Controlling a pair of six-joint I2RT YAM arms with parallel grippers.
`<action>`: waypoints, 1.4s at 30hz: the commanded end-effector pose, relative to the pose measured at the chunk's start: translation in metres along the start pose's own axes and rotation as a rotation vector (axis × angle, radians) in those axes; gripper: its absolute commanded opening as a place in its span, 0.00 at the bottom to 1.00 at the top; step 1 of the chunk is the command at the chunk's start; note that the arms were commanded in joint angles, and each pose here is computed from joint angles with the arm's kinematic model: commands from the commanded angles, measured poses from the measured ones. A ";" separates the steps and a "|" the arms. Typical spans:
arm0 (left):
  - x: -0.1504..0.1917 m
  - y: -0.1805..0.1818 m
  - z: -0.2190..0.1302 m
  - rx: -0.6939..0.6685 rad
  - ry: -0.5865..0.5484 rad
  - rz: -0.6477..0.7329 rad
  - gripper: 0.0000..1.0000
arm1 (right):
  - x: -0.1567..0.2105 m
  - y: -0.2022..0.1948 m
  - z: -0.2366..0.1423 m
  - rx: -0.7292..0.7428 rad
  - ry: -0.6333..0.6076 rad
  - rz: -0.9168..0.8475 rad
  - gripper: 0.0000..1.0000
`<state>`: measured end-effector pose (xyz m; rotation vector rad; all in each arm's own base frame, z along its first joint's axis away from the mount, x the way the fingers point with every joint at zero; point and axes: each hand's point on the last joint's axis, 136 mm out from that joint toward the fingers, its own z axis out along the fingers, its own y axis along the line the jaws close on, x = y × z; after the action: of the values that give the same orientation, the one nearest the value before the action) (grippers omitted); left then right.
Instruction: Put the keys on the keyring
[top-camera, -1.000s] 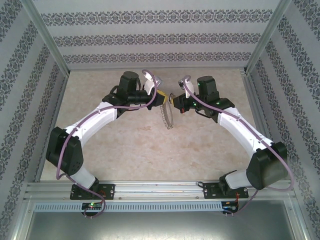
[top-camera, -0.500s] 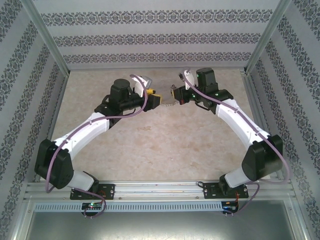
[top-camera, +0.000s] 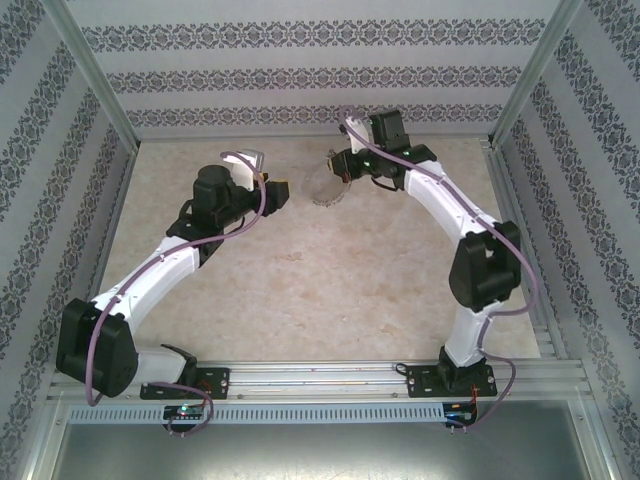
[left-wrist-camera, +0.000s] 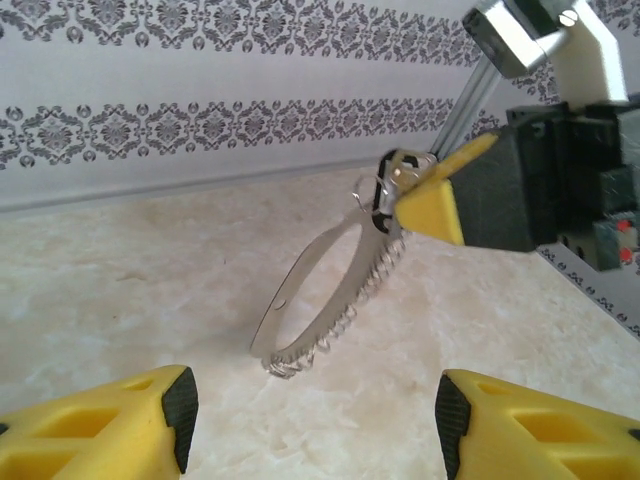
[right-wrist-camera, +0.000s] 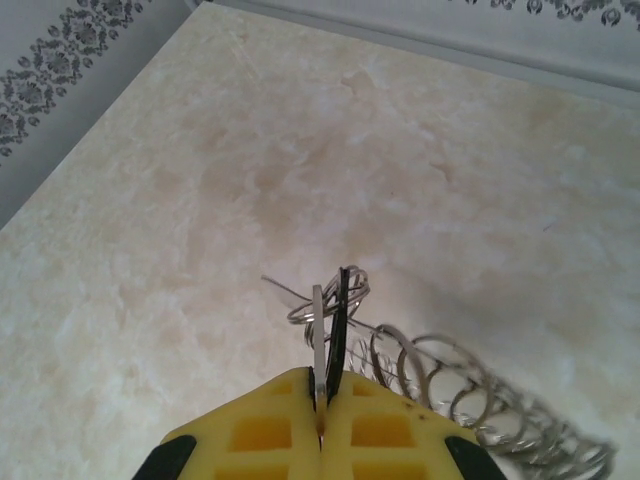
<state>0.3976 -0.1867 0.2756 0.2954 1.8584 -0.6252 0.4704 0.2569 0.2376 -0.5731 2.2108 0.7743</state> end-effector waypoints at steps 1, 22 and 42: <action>-0.022 0.002 -0.009 -0.005 -0.086 -0.017 0.65 | -0.018 0.002 0.008 -0.024 -0.005 -0.026 0.00; -0.017 -0.007 -0.006 0.074 -0.061 -0.079 0.67 | 0.165 -0.030 0.021 0.164 0.281 0.177 0.00; -0.016 -0.009 -0.002 0.092 -0.040 -0.102 0.68 | 0.252 -0.001 0.024 0.220 0.496 0.147 0.00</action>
<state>0.3932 -0.1913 0.2808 0.2498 1.8559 -0.7592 0.3311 0.2335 0.0365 -0.5332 2.7556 0.5212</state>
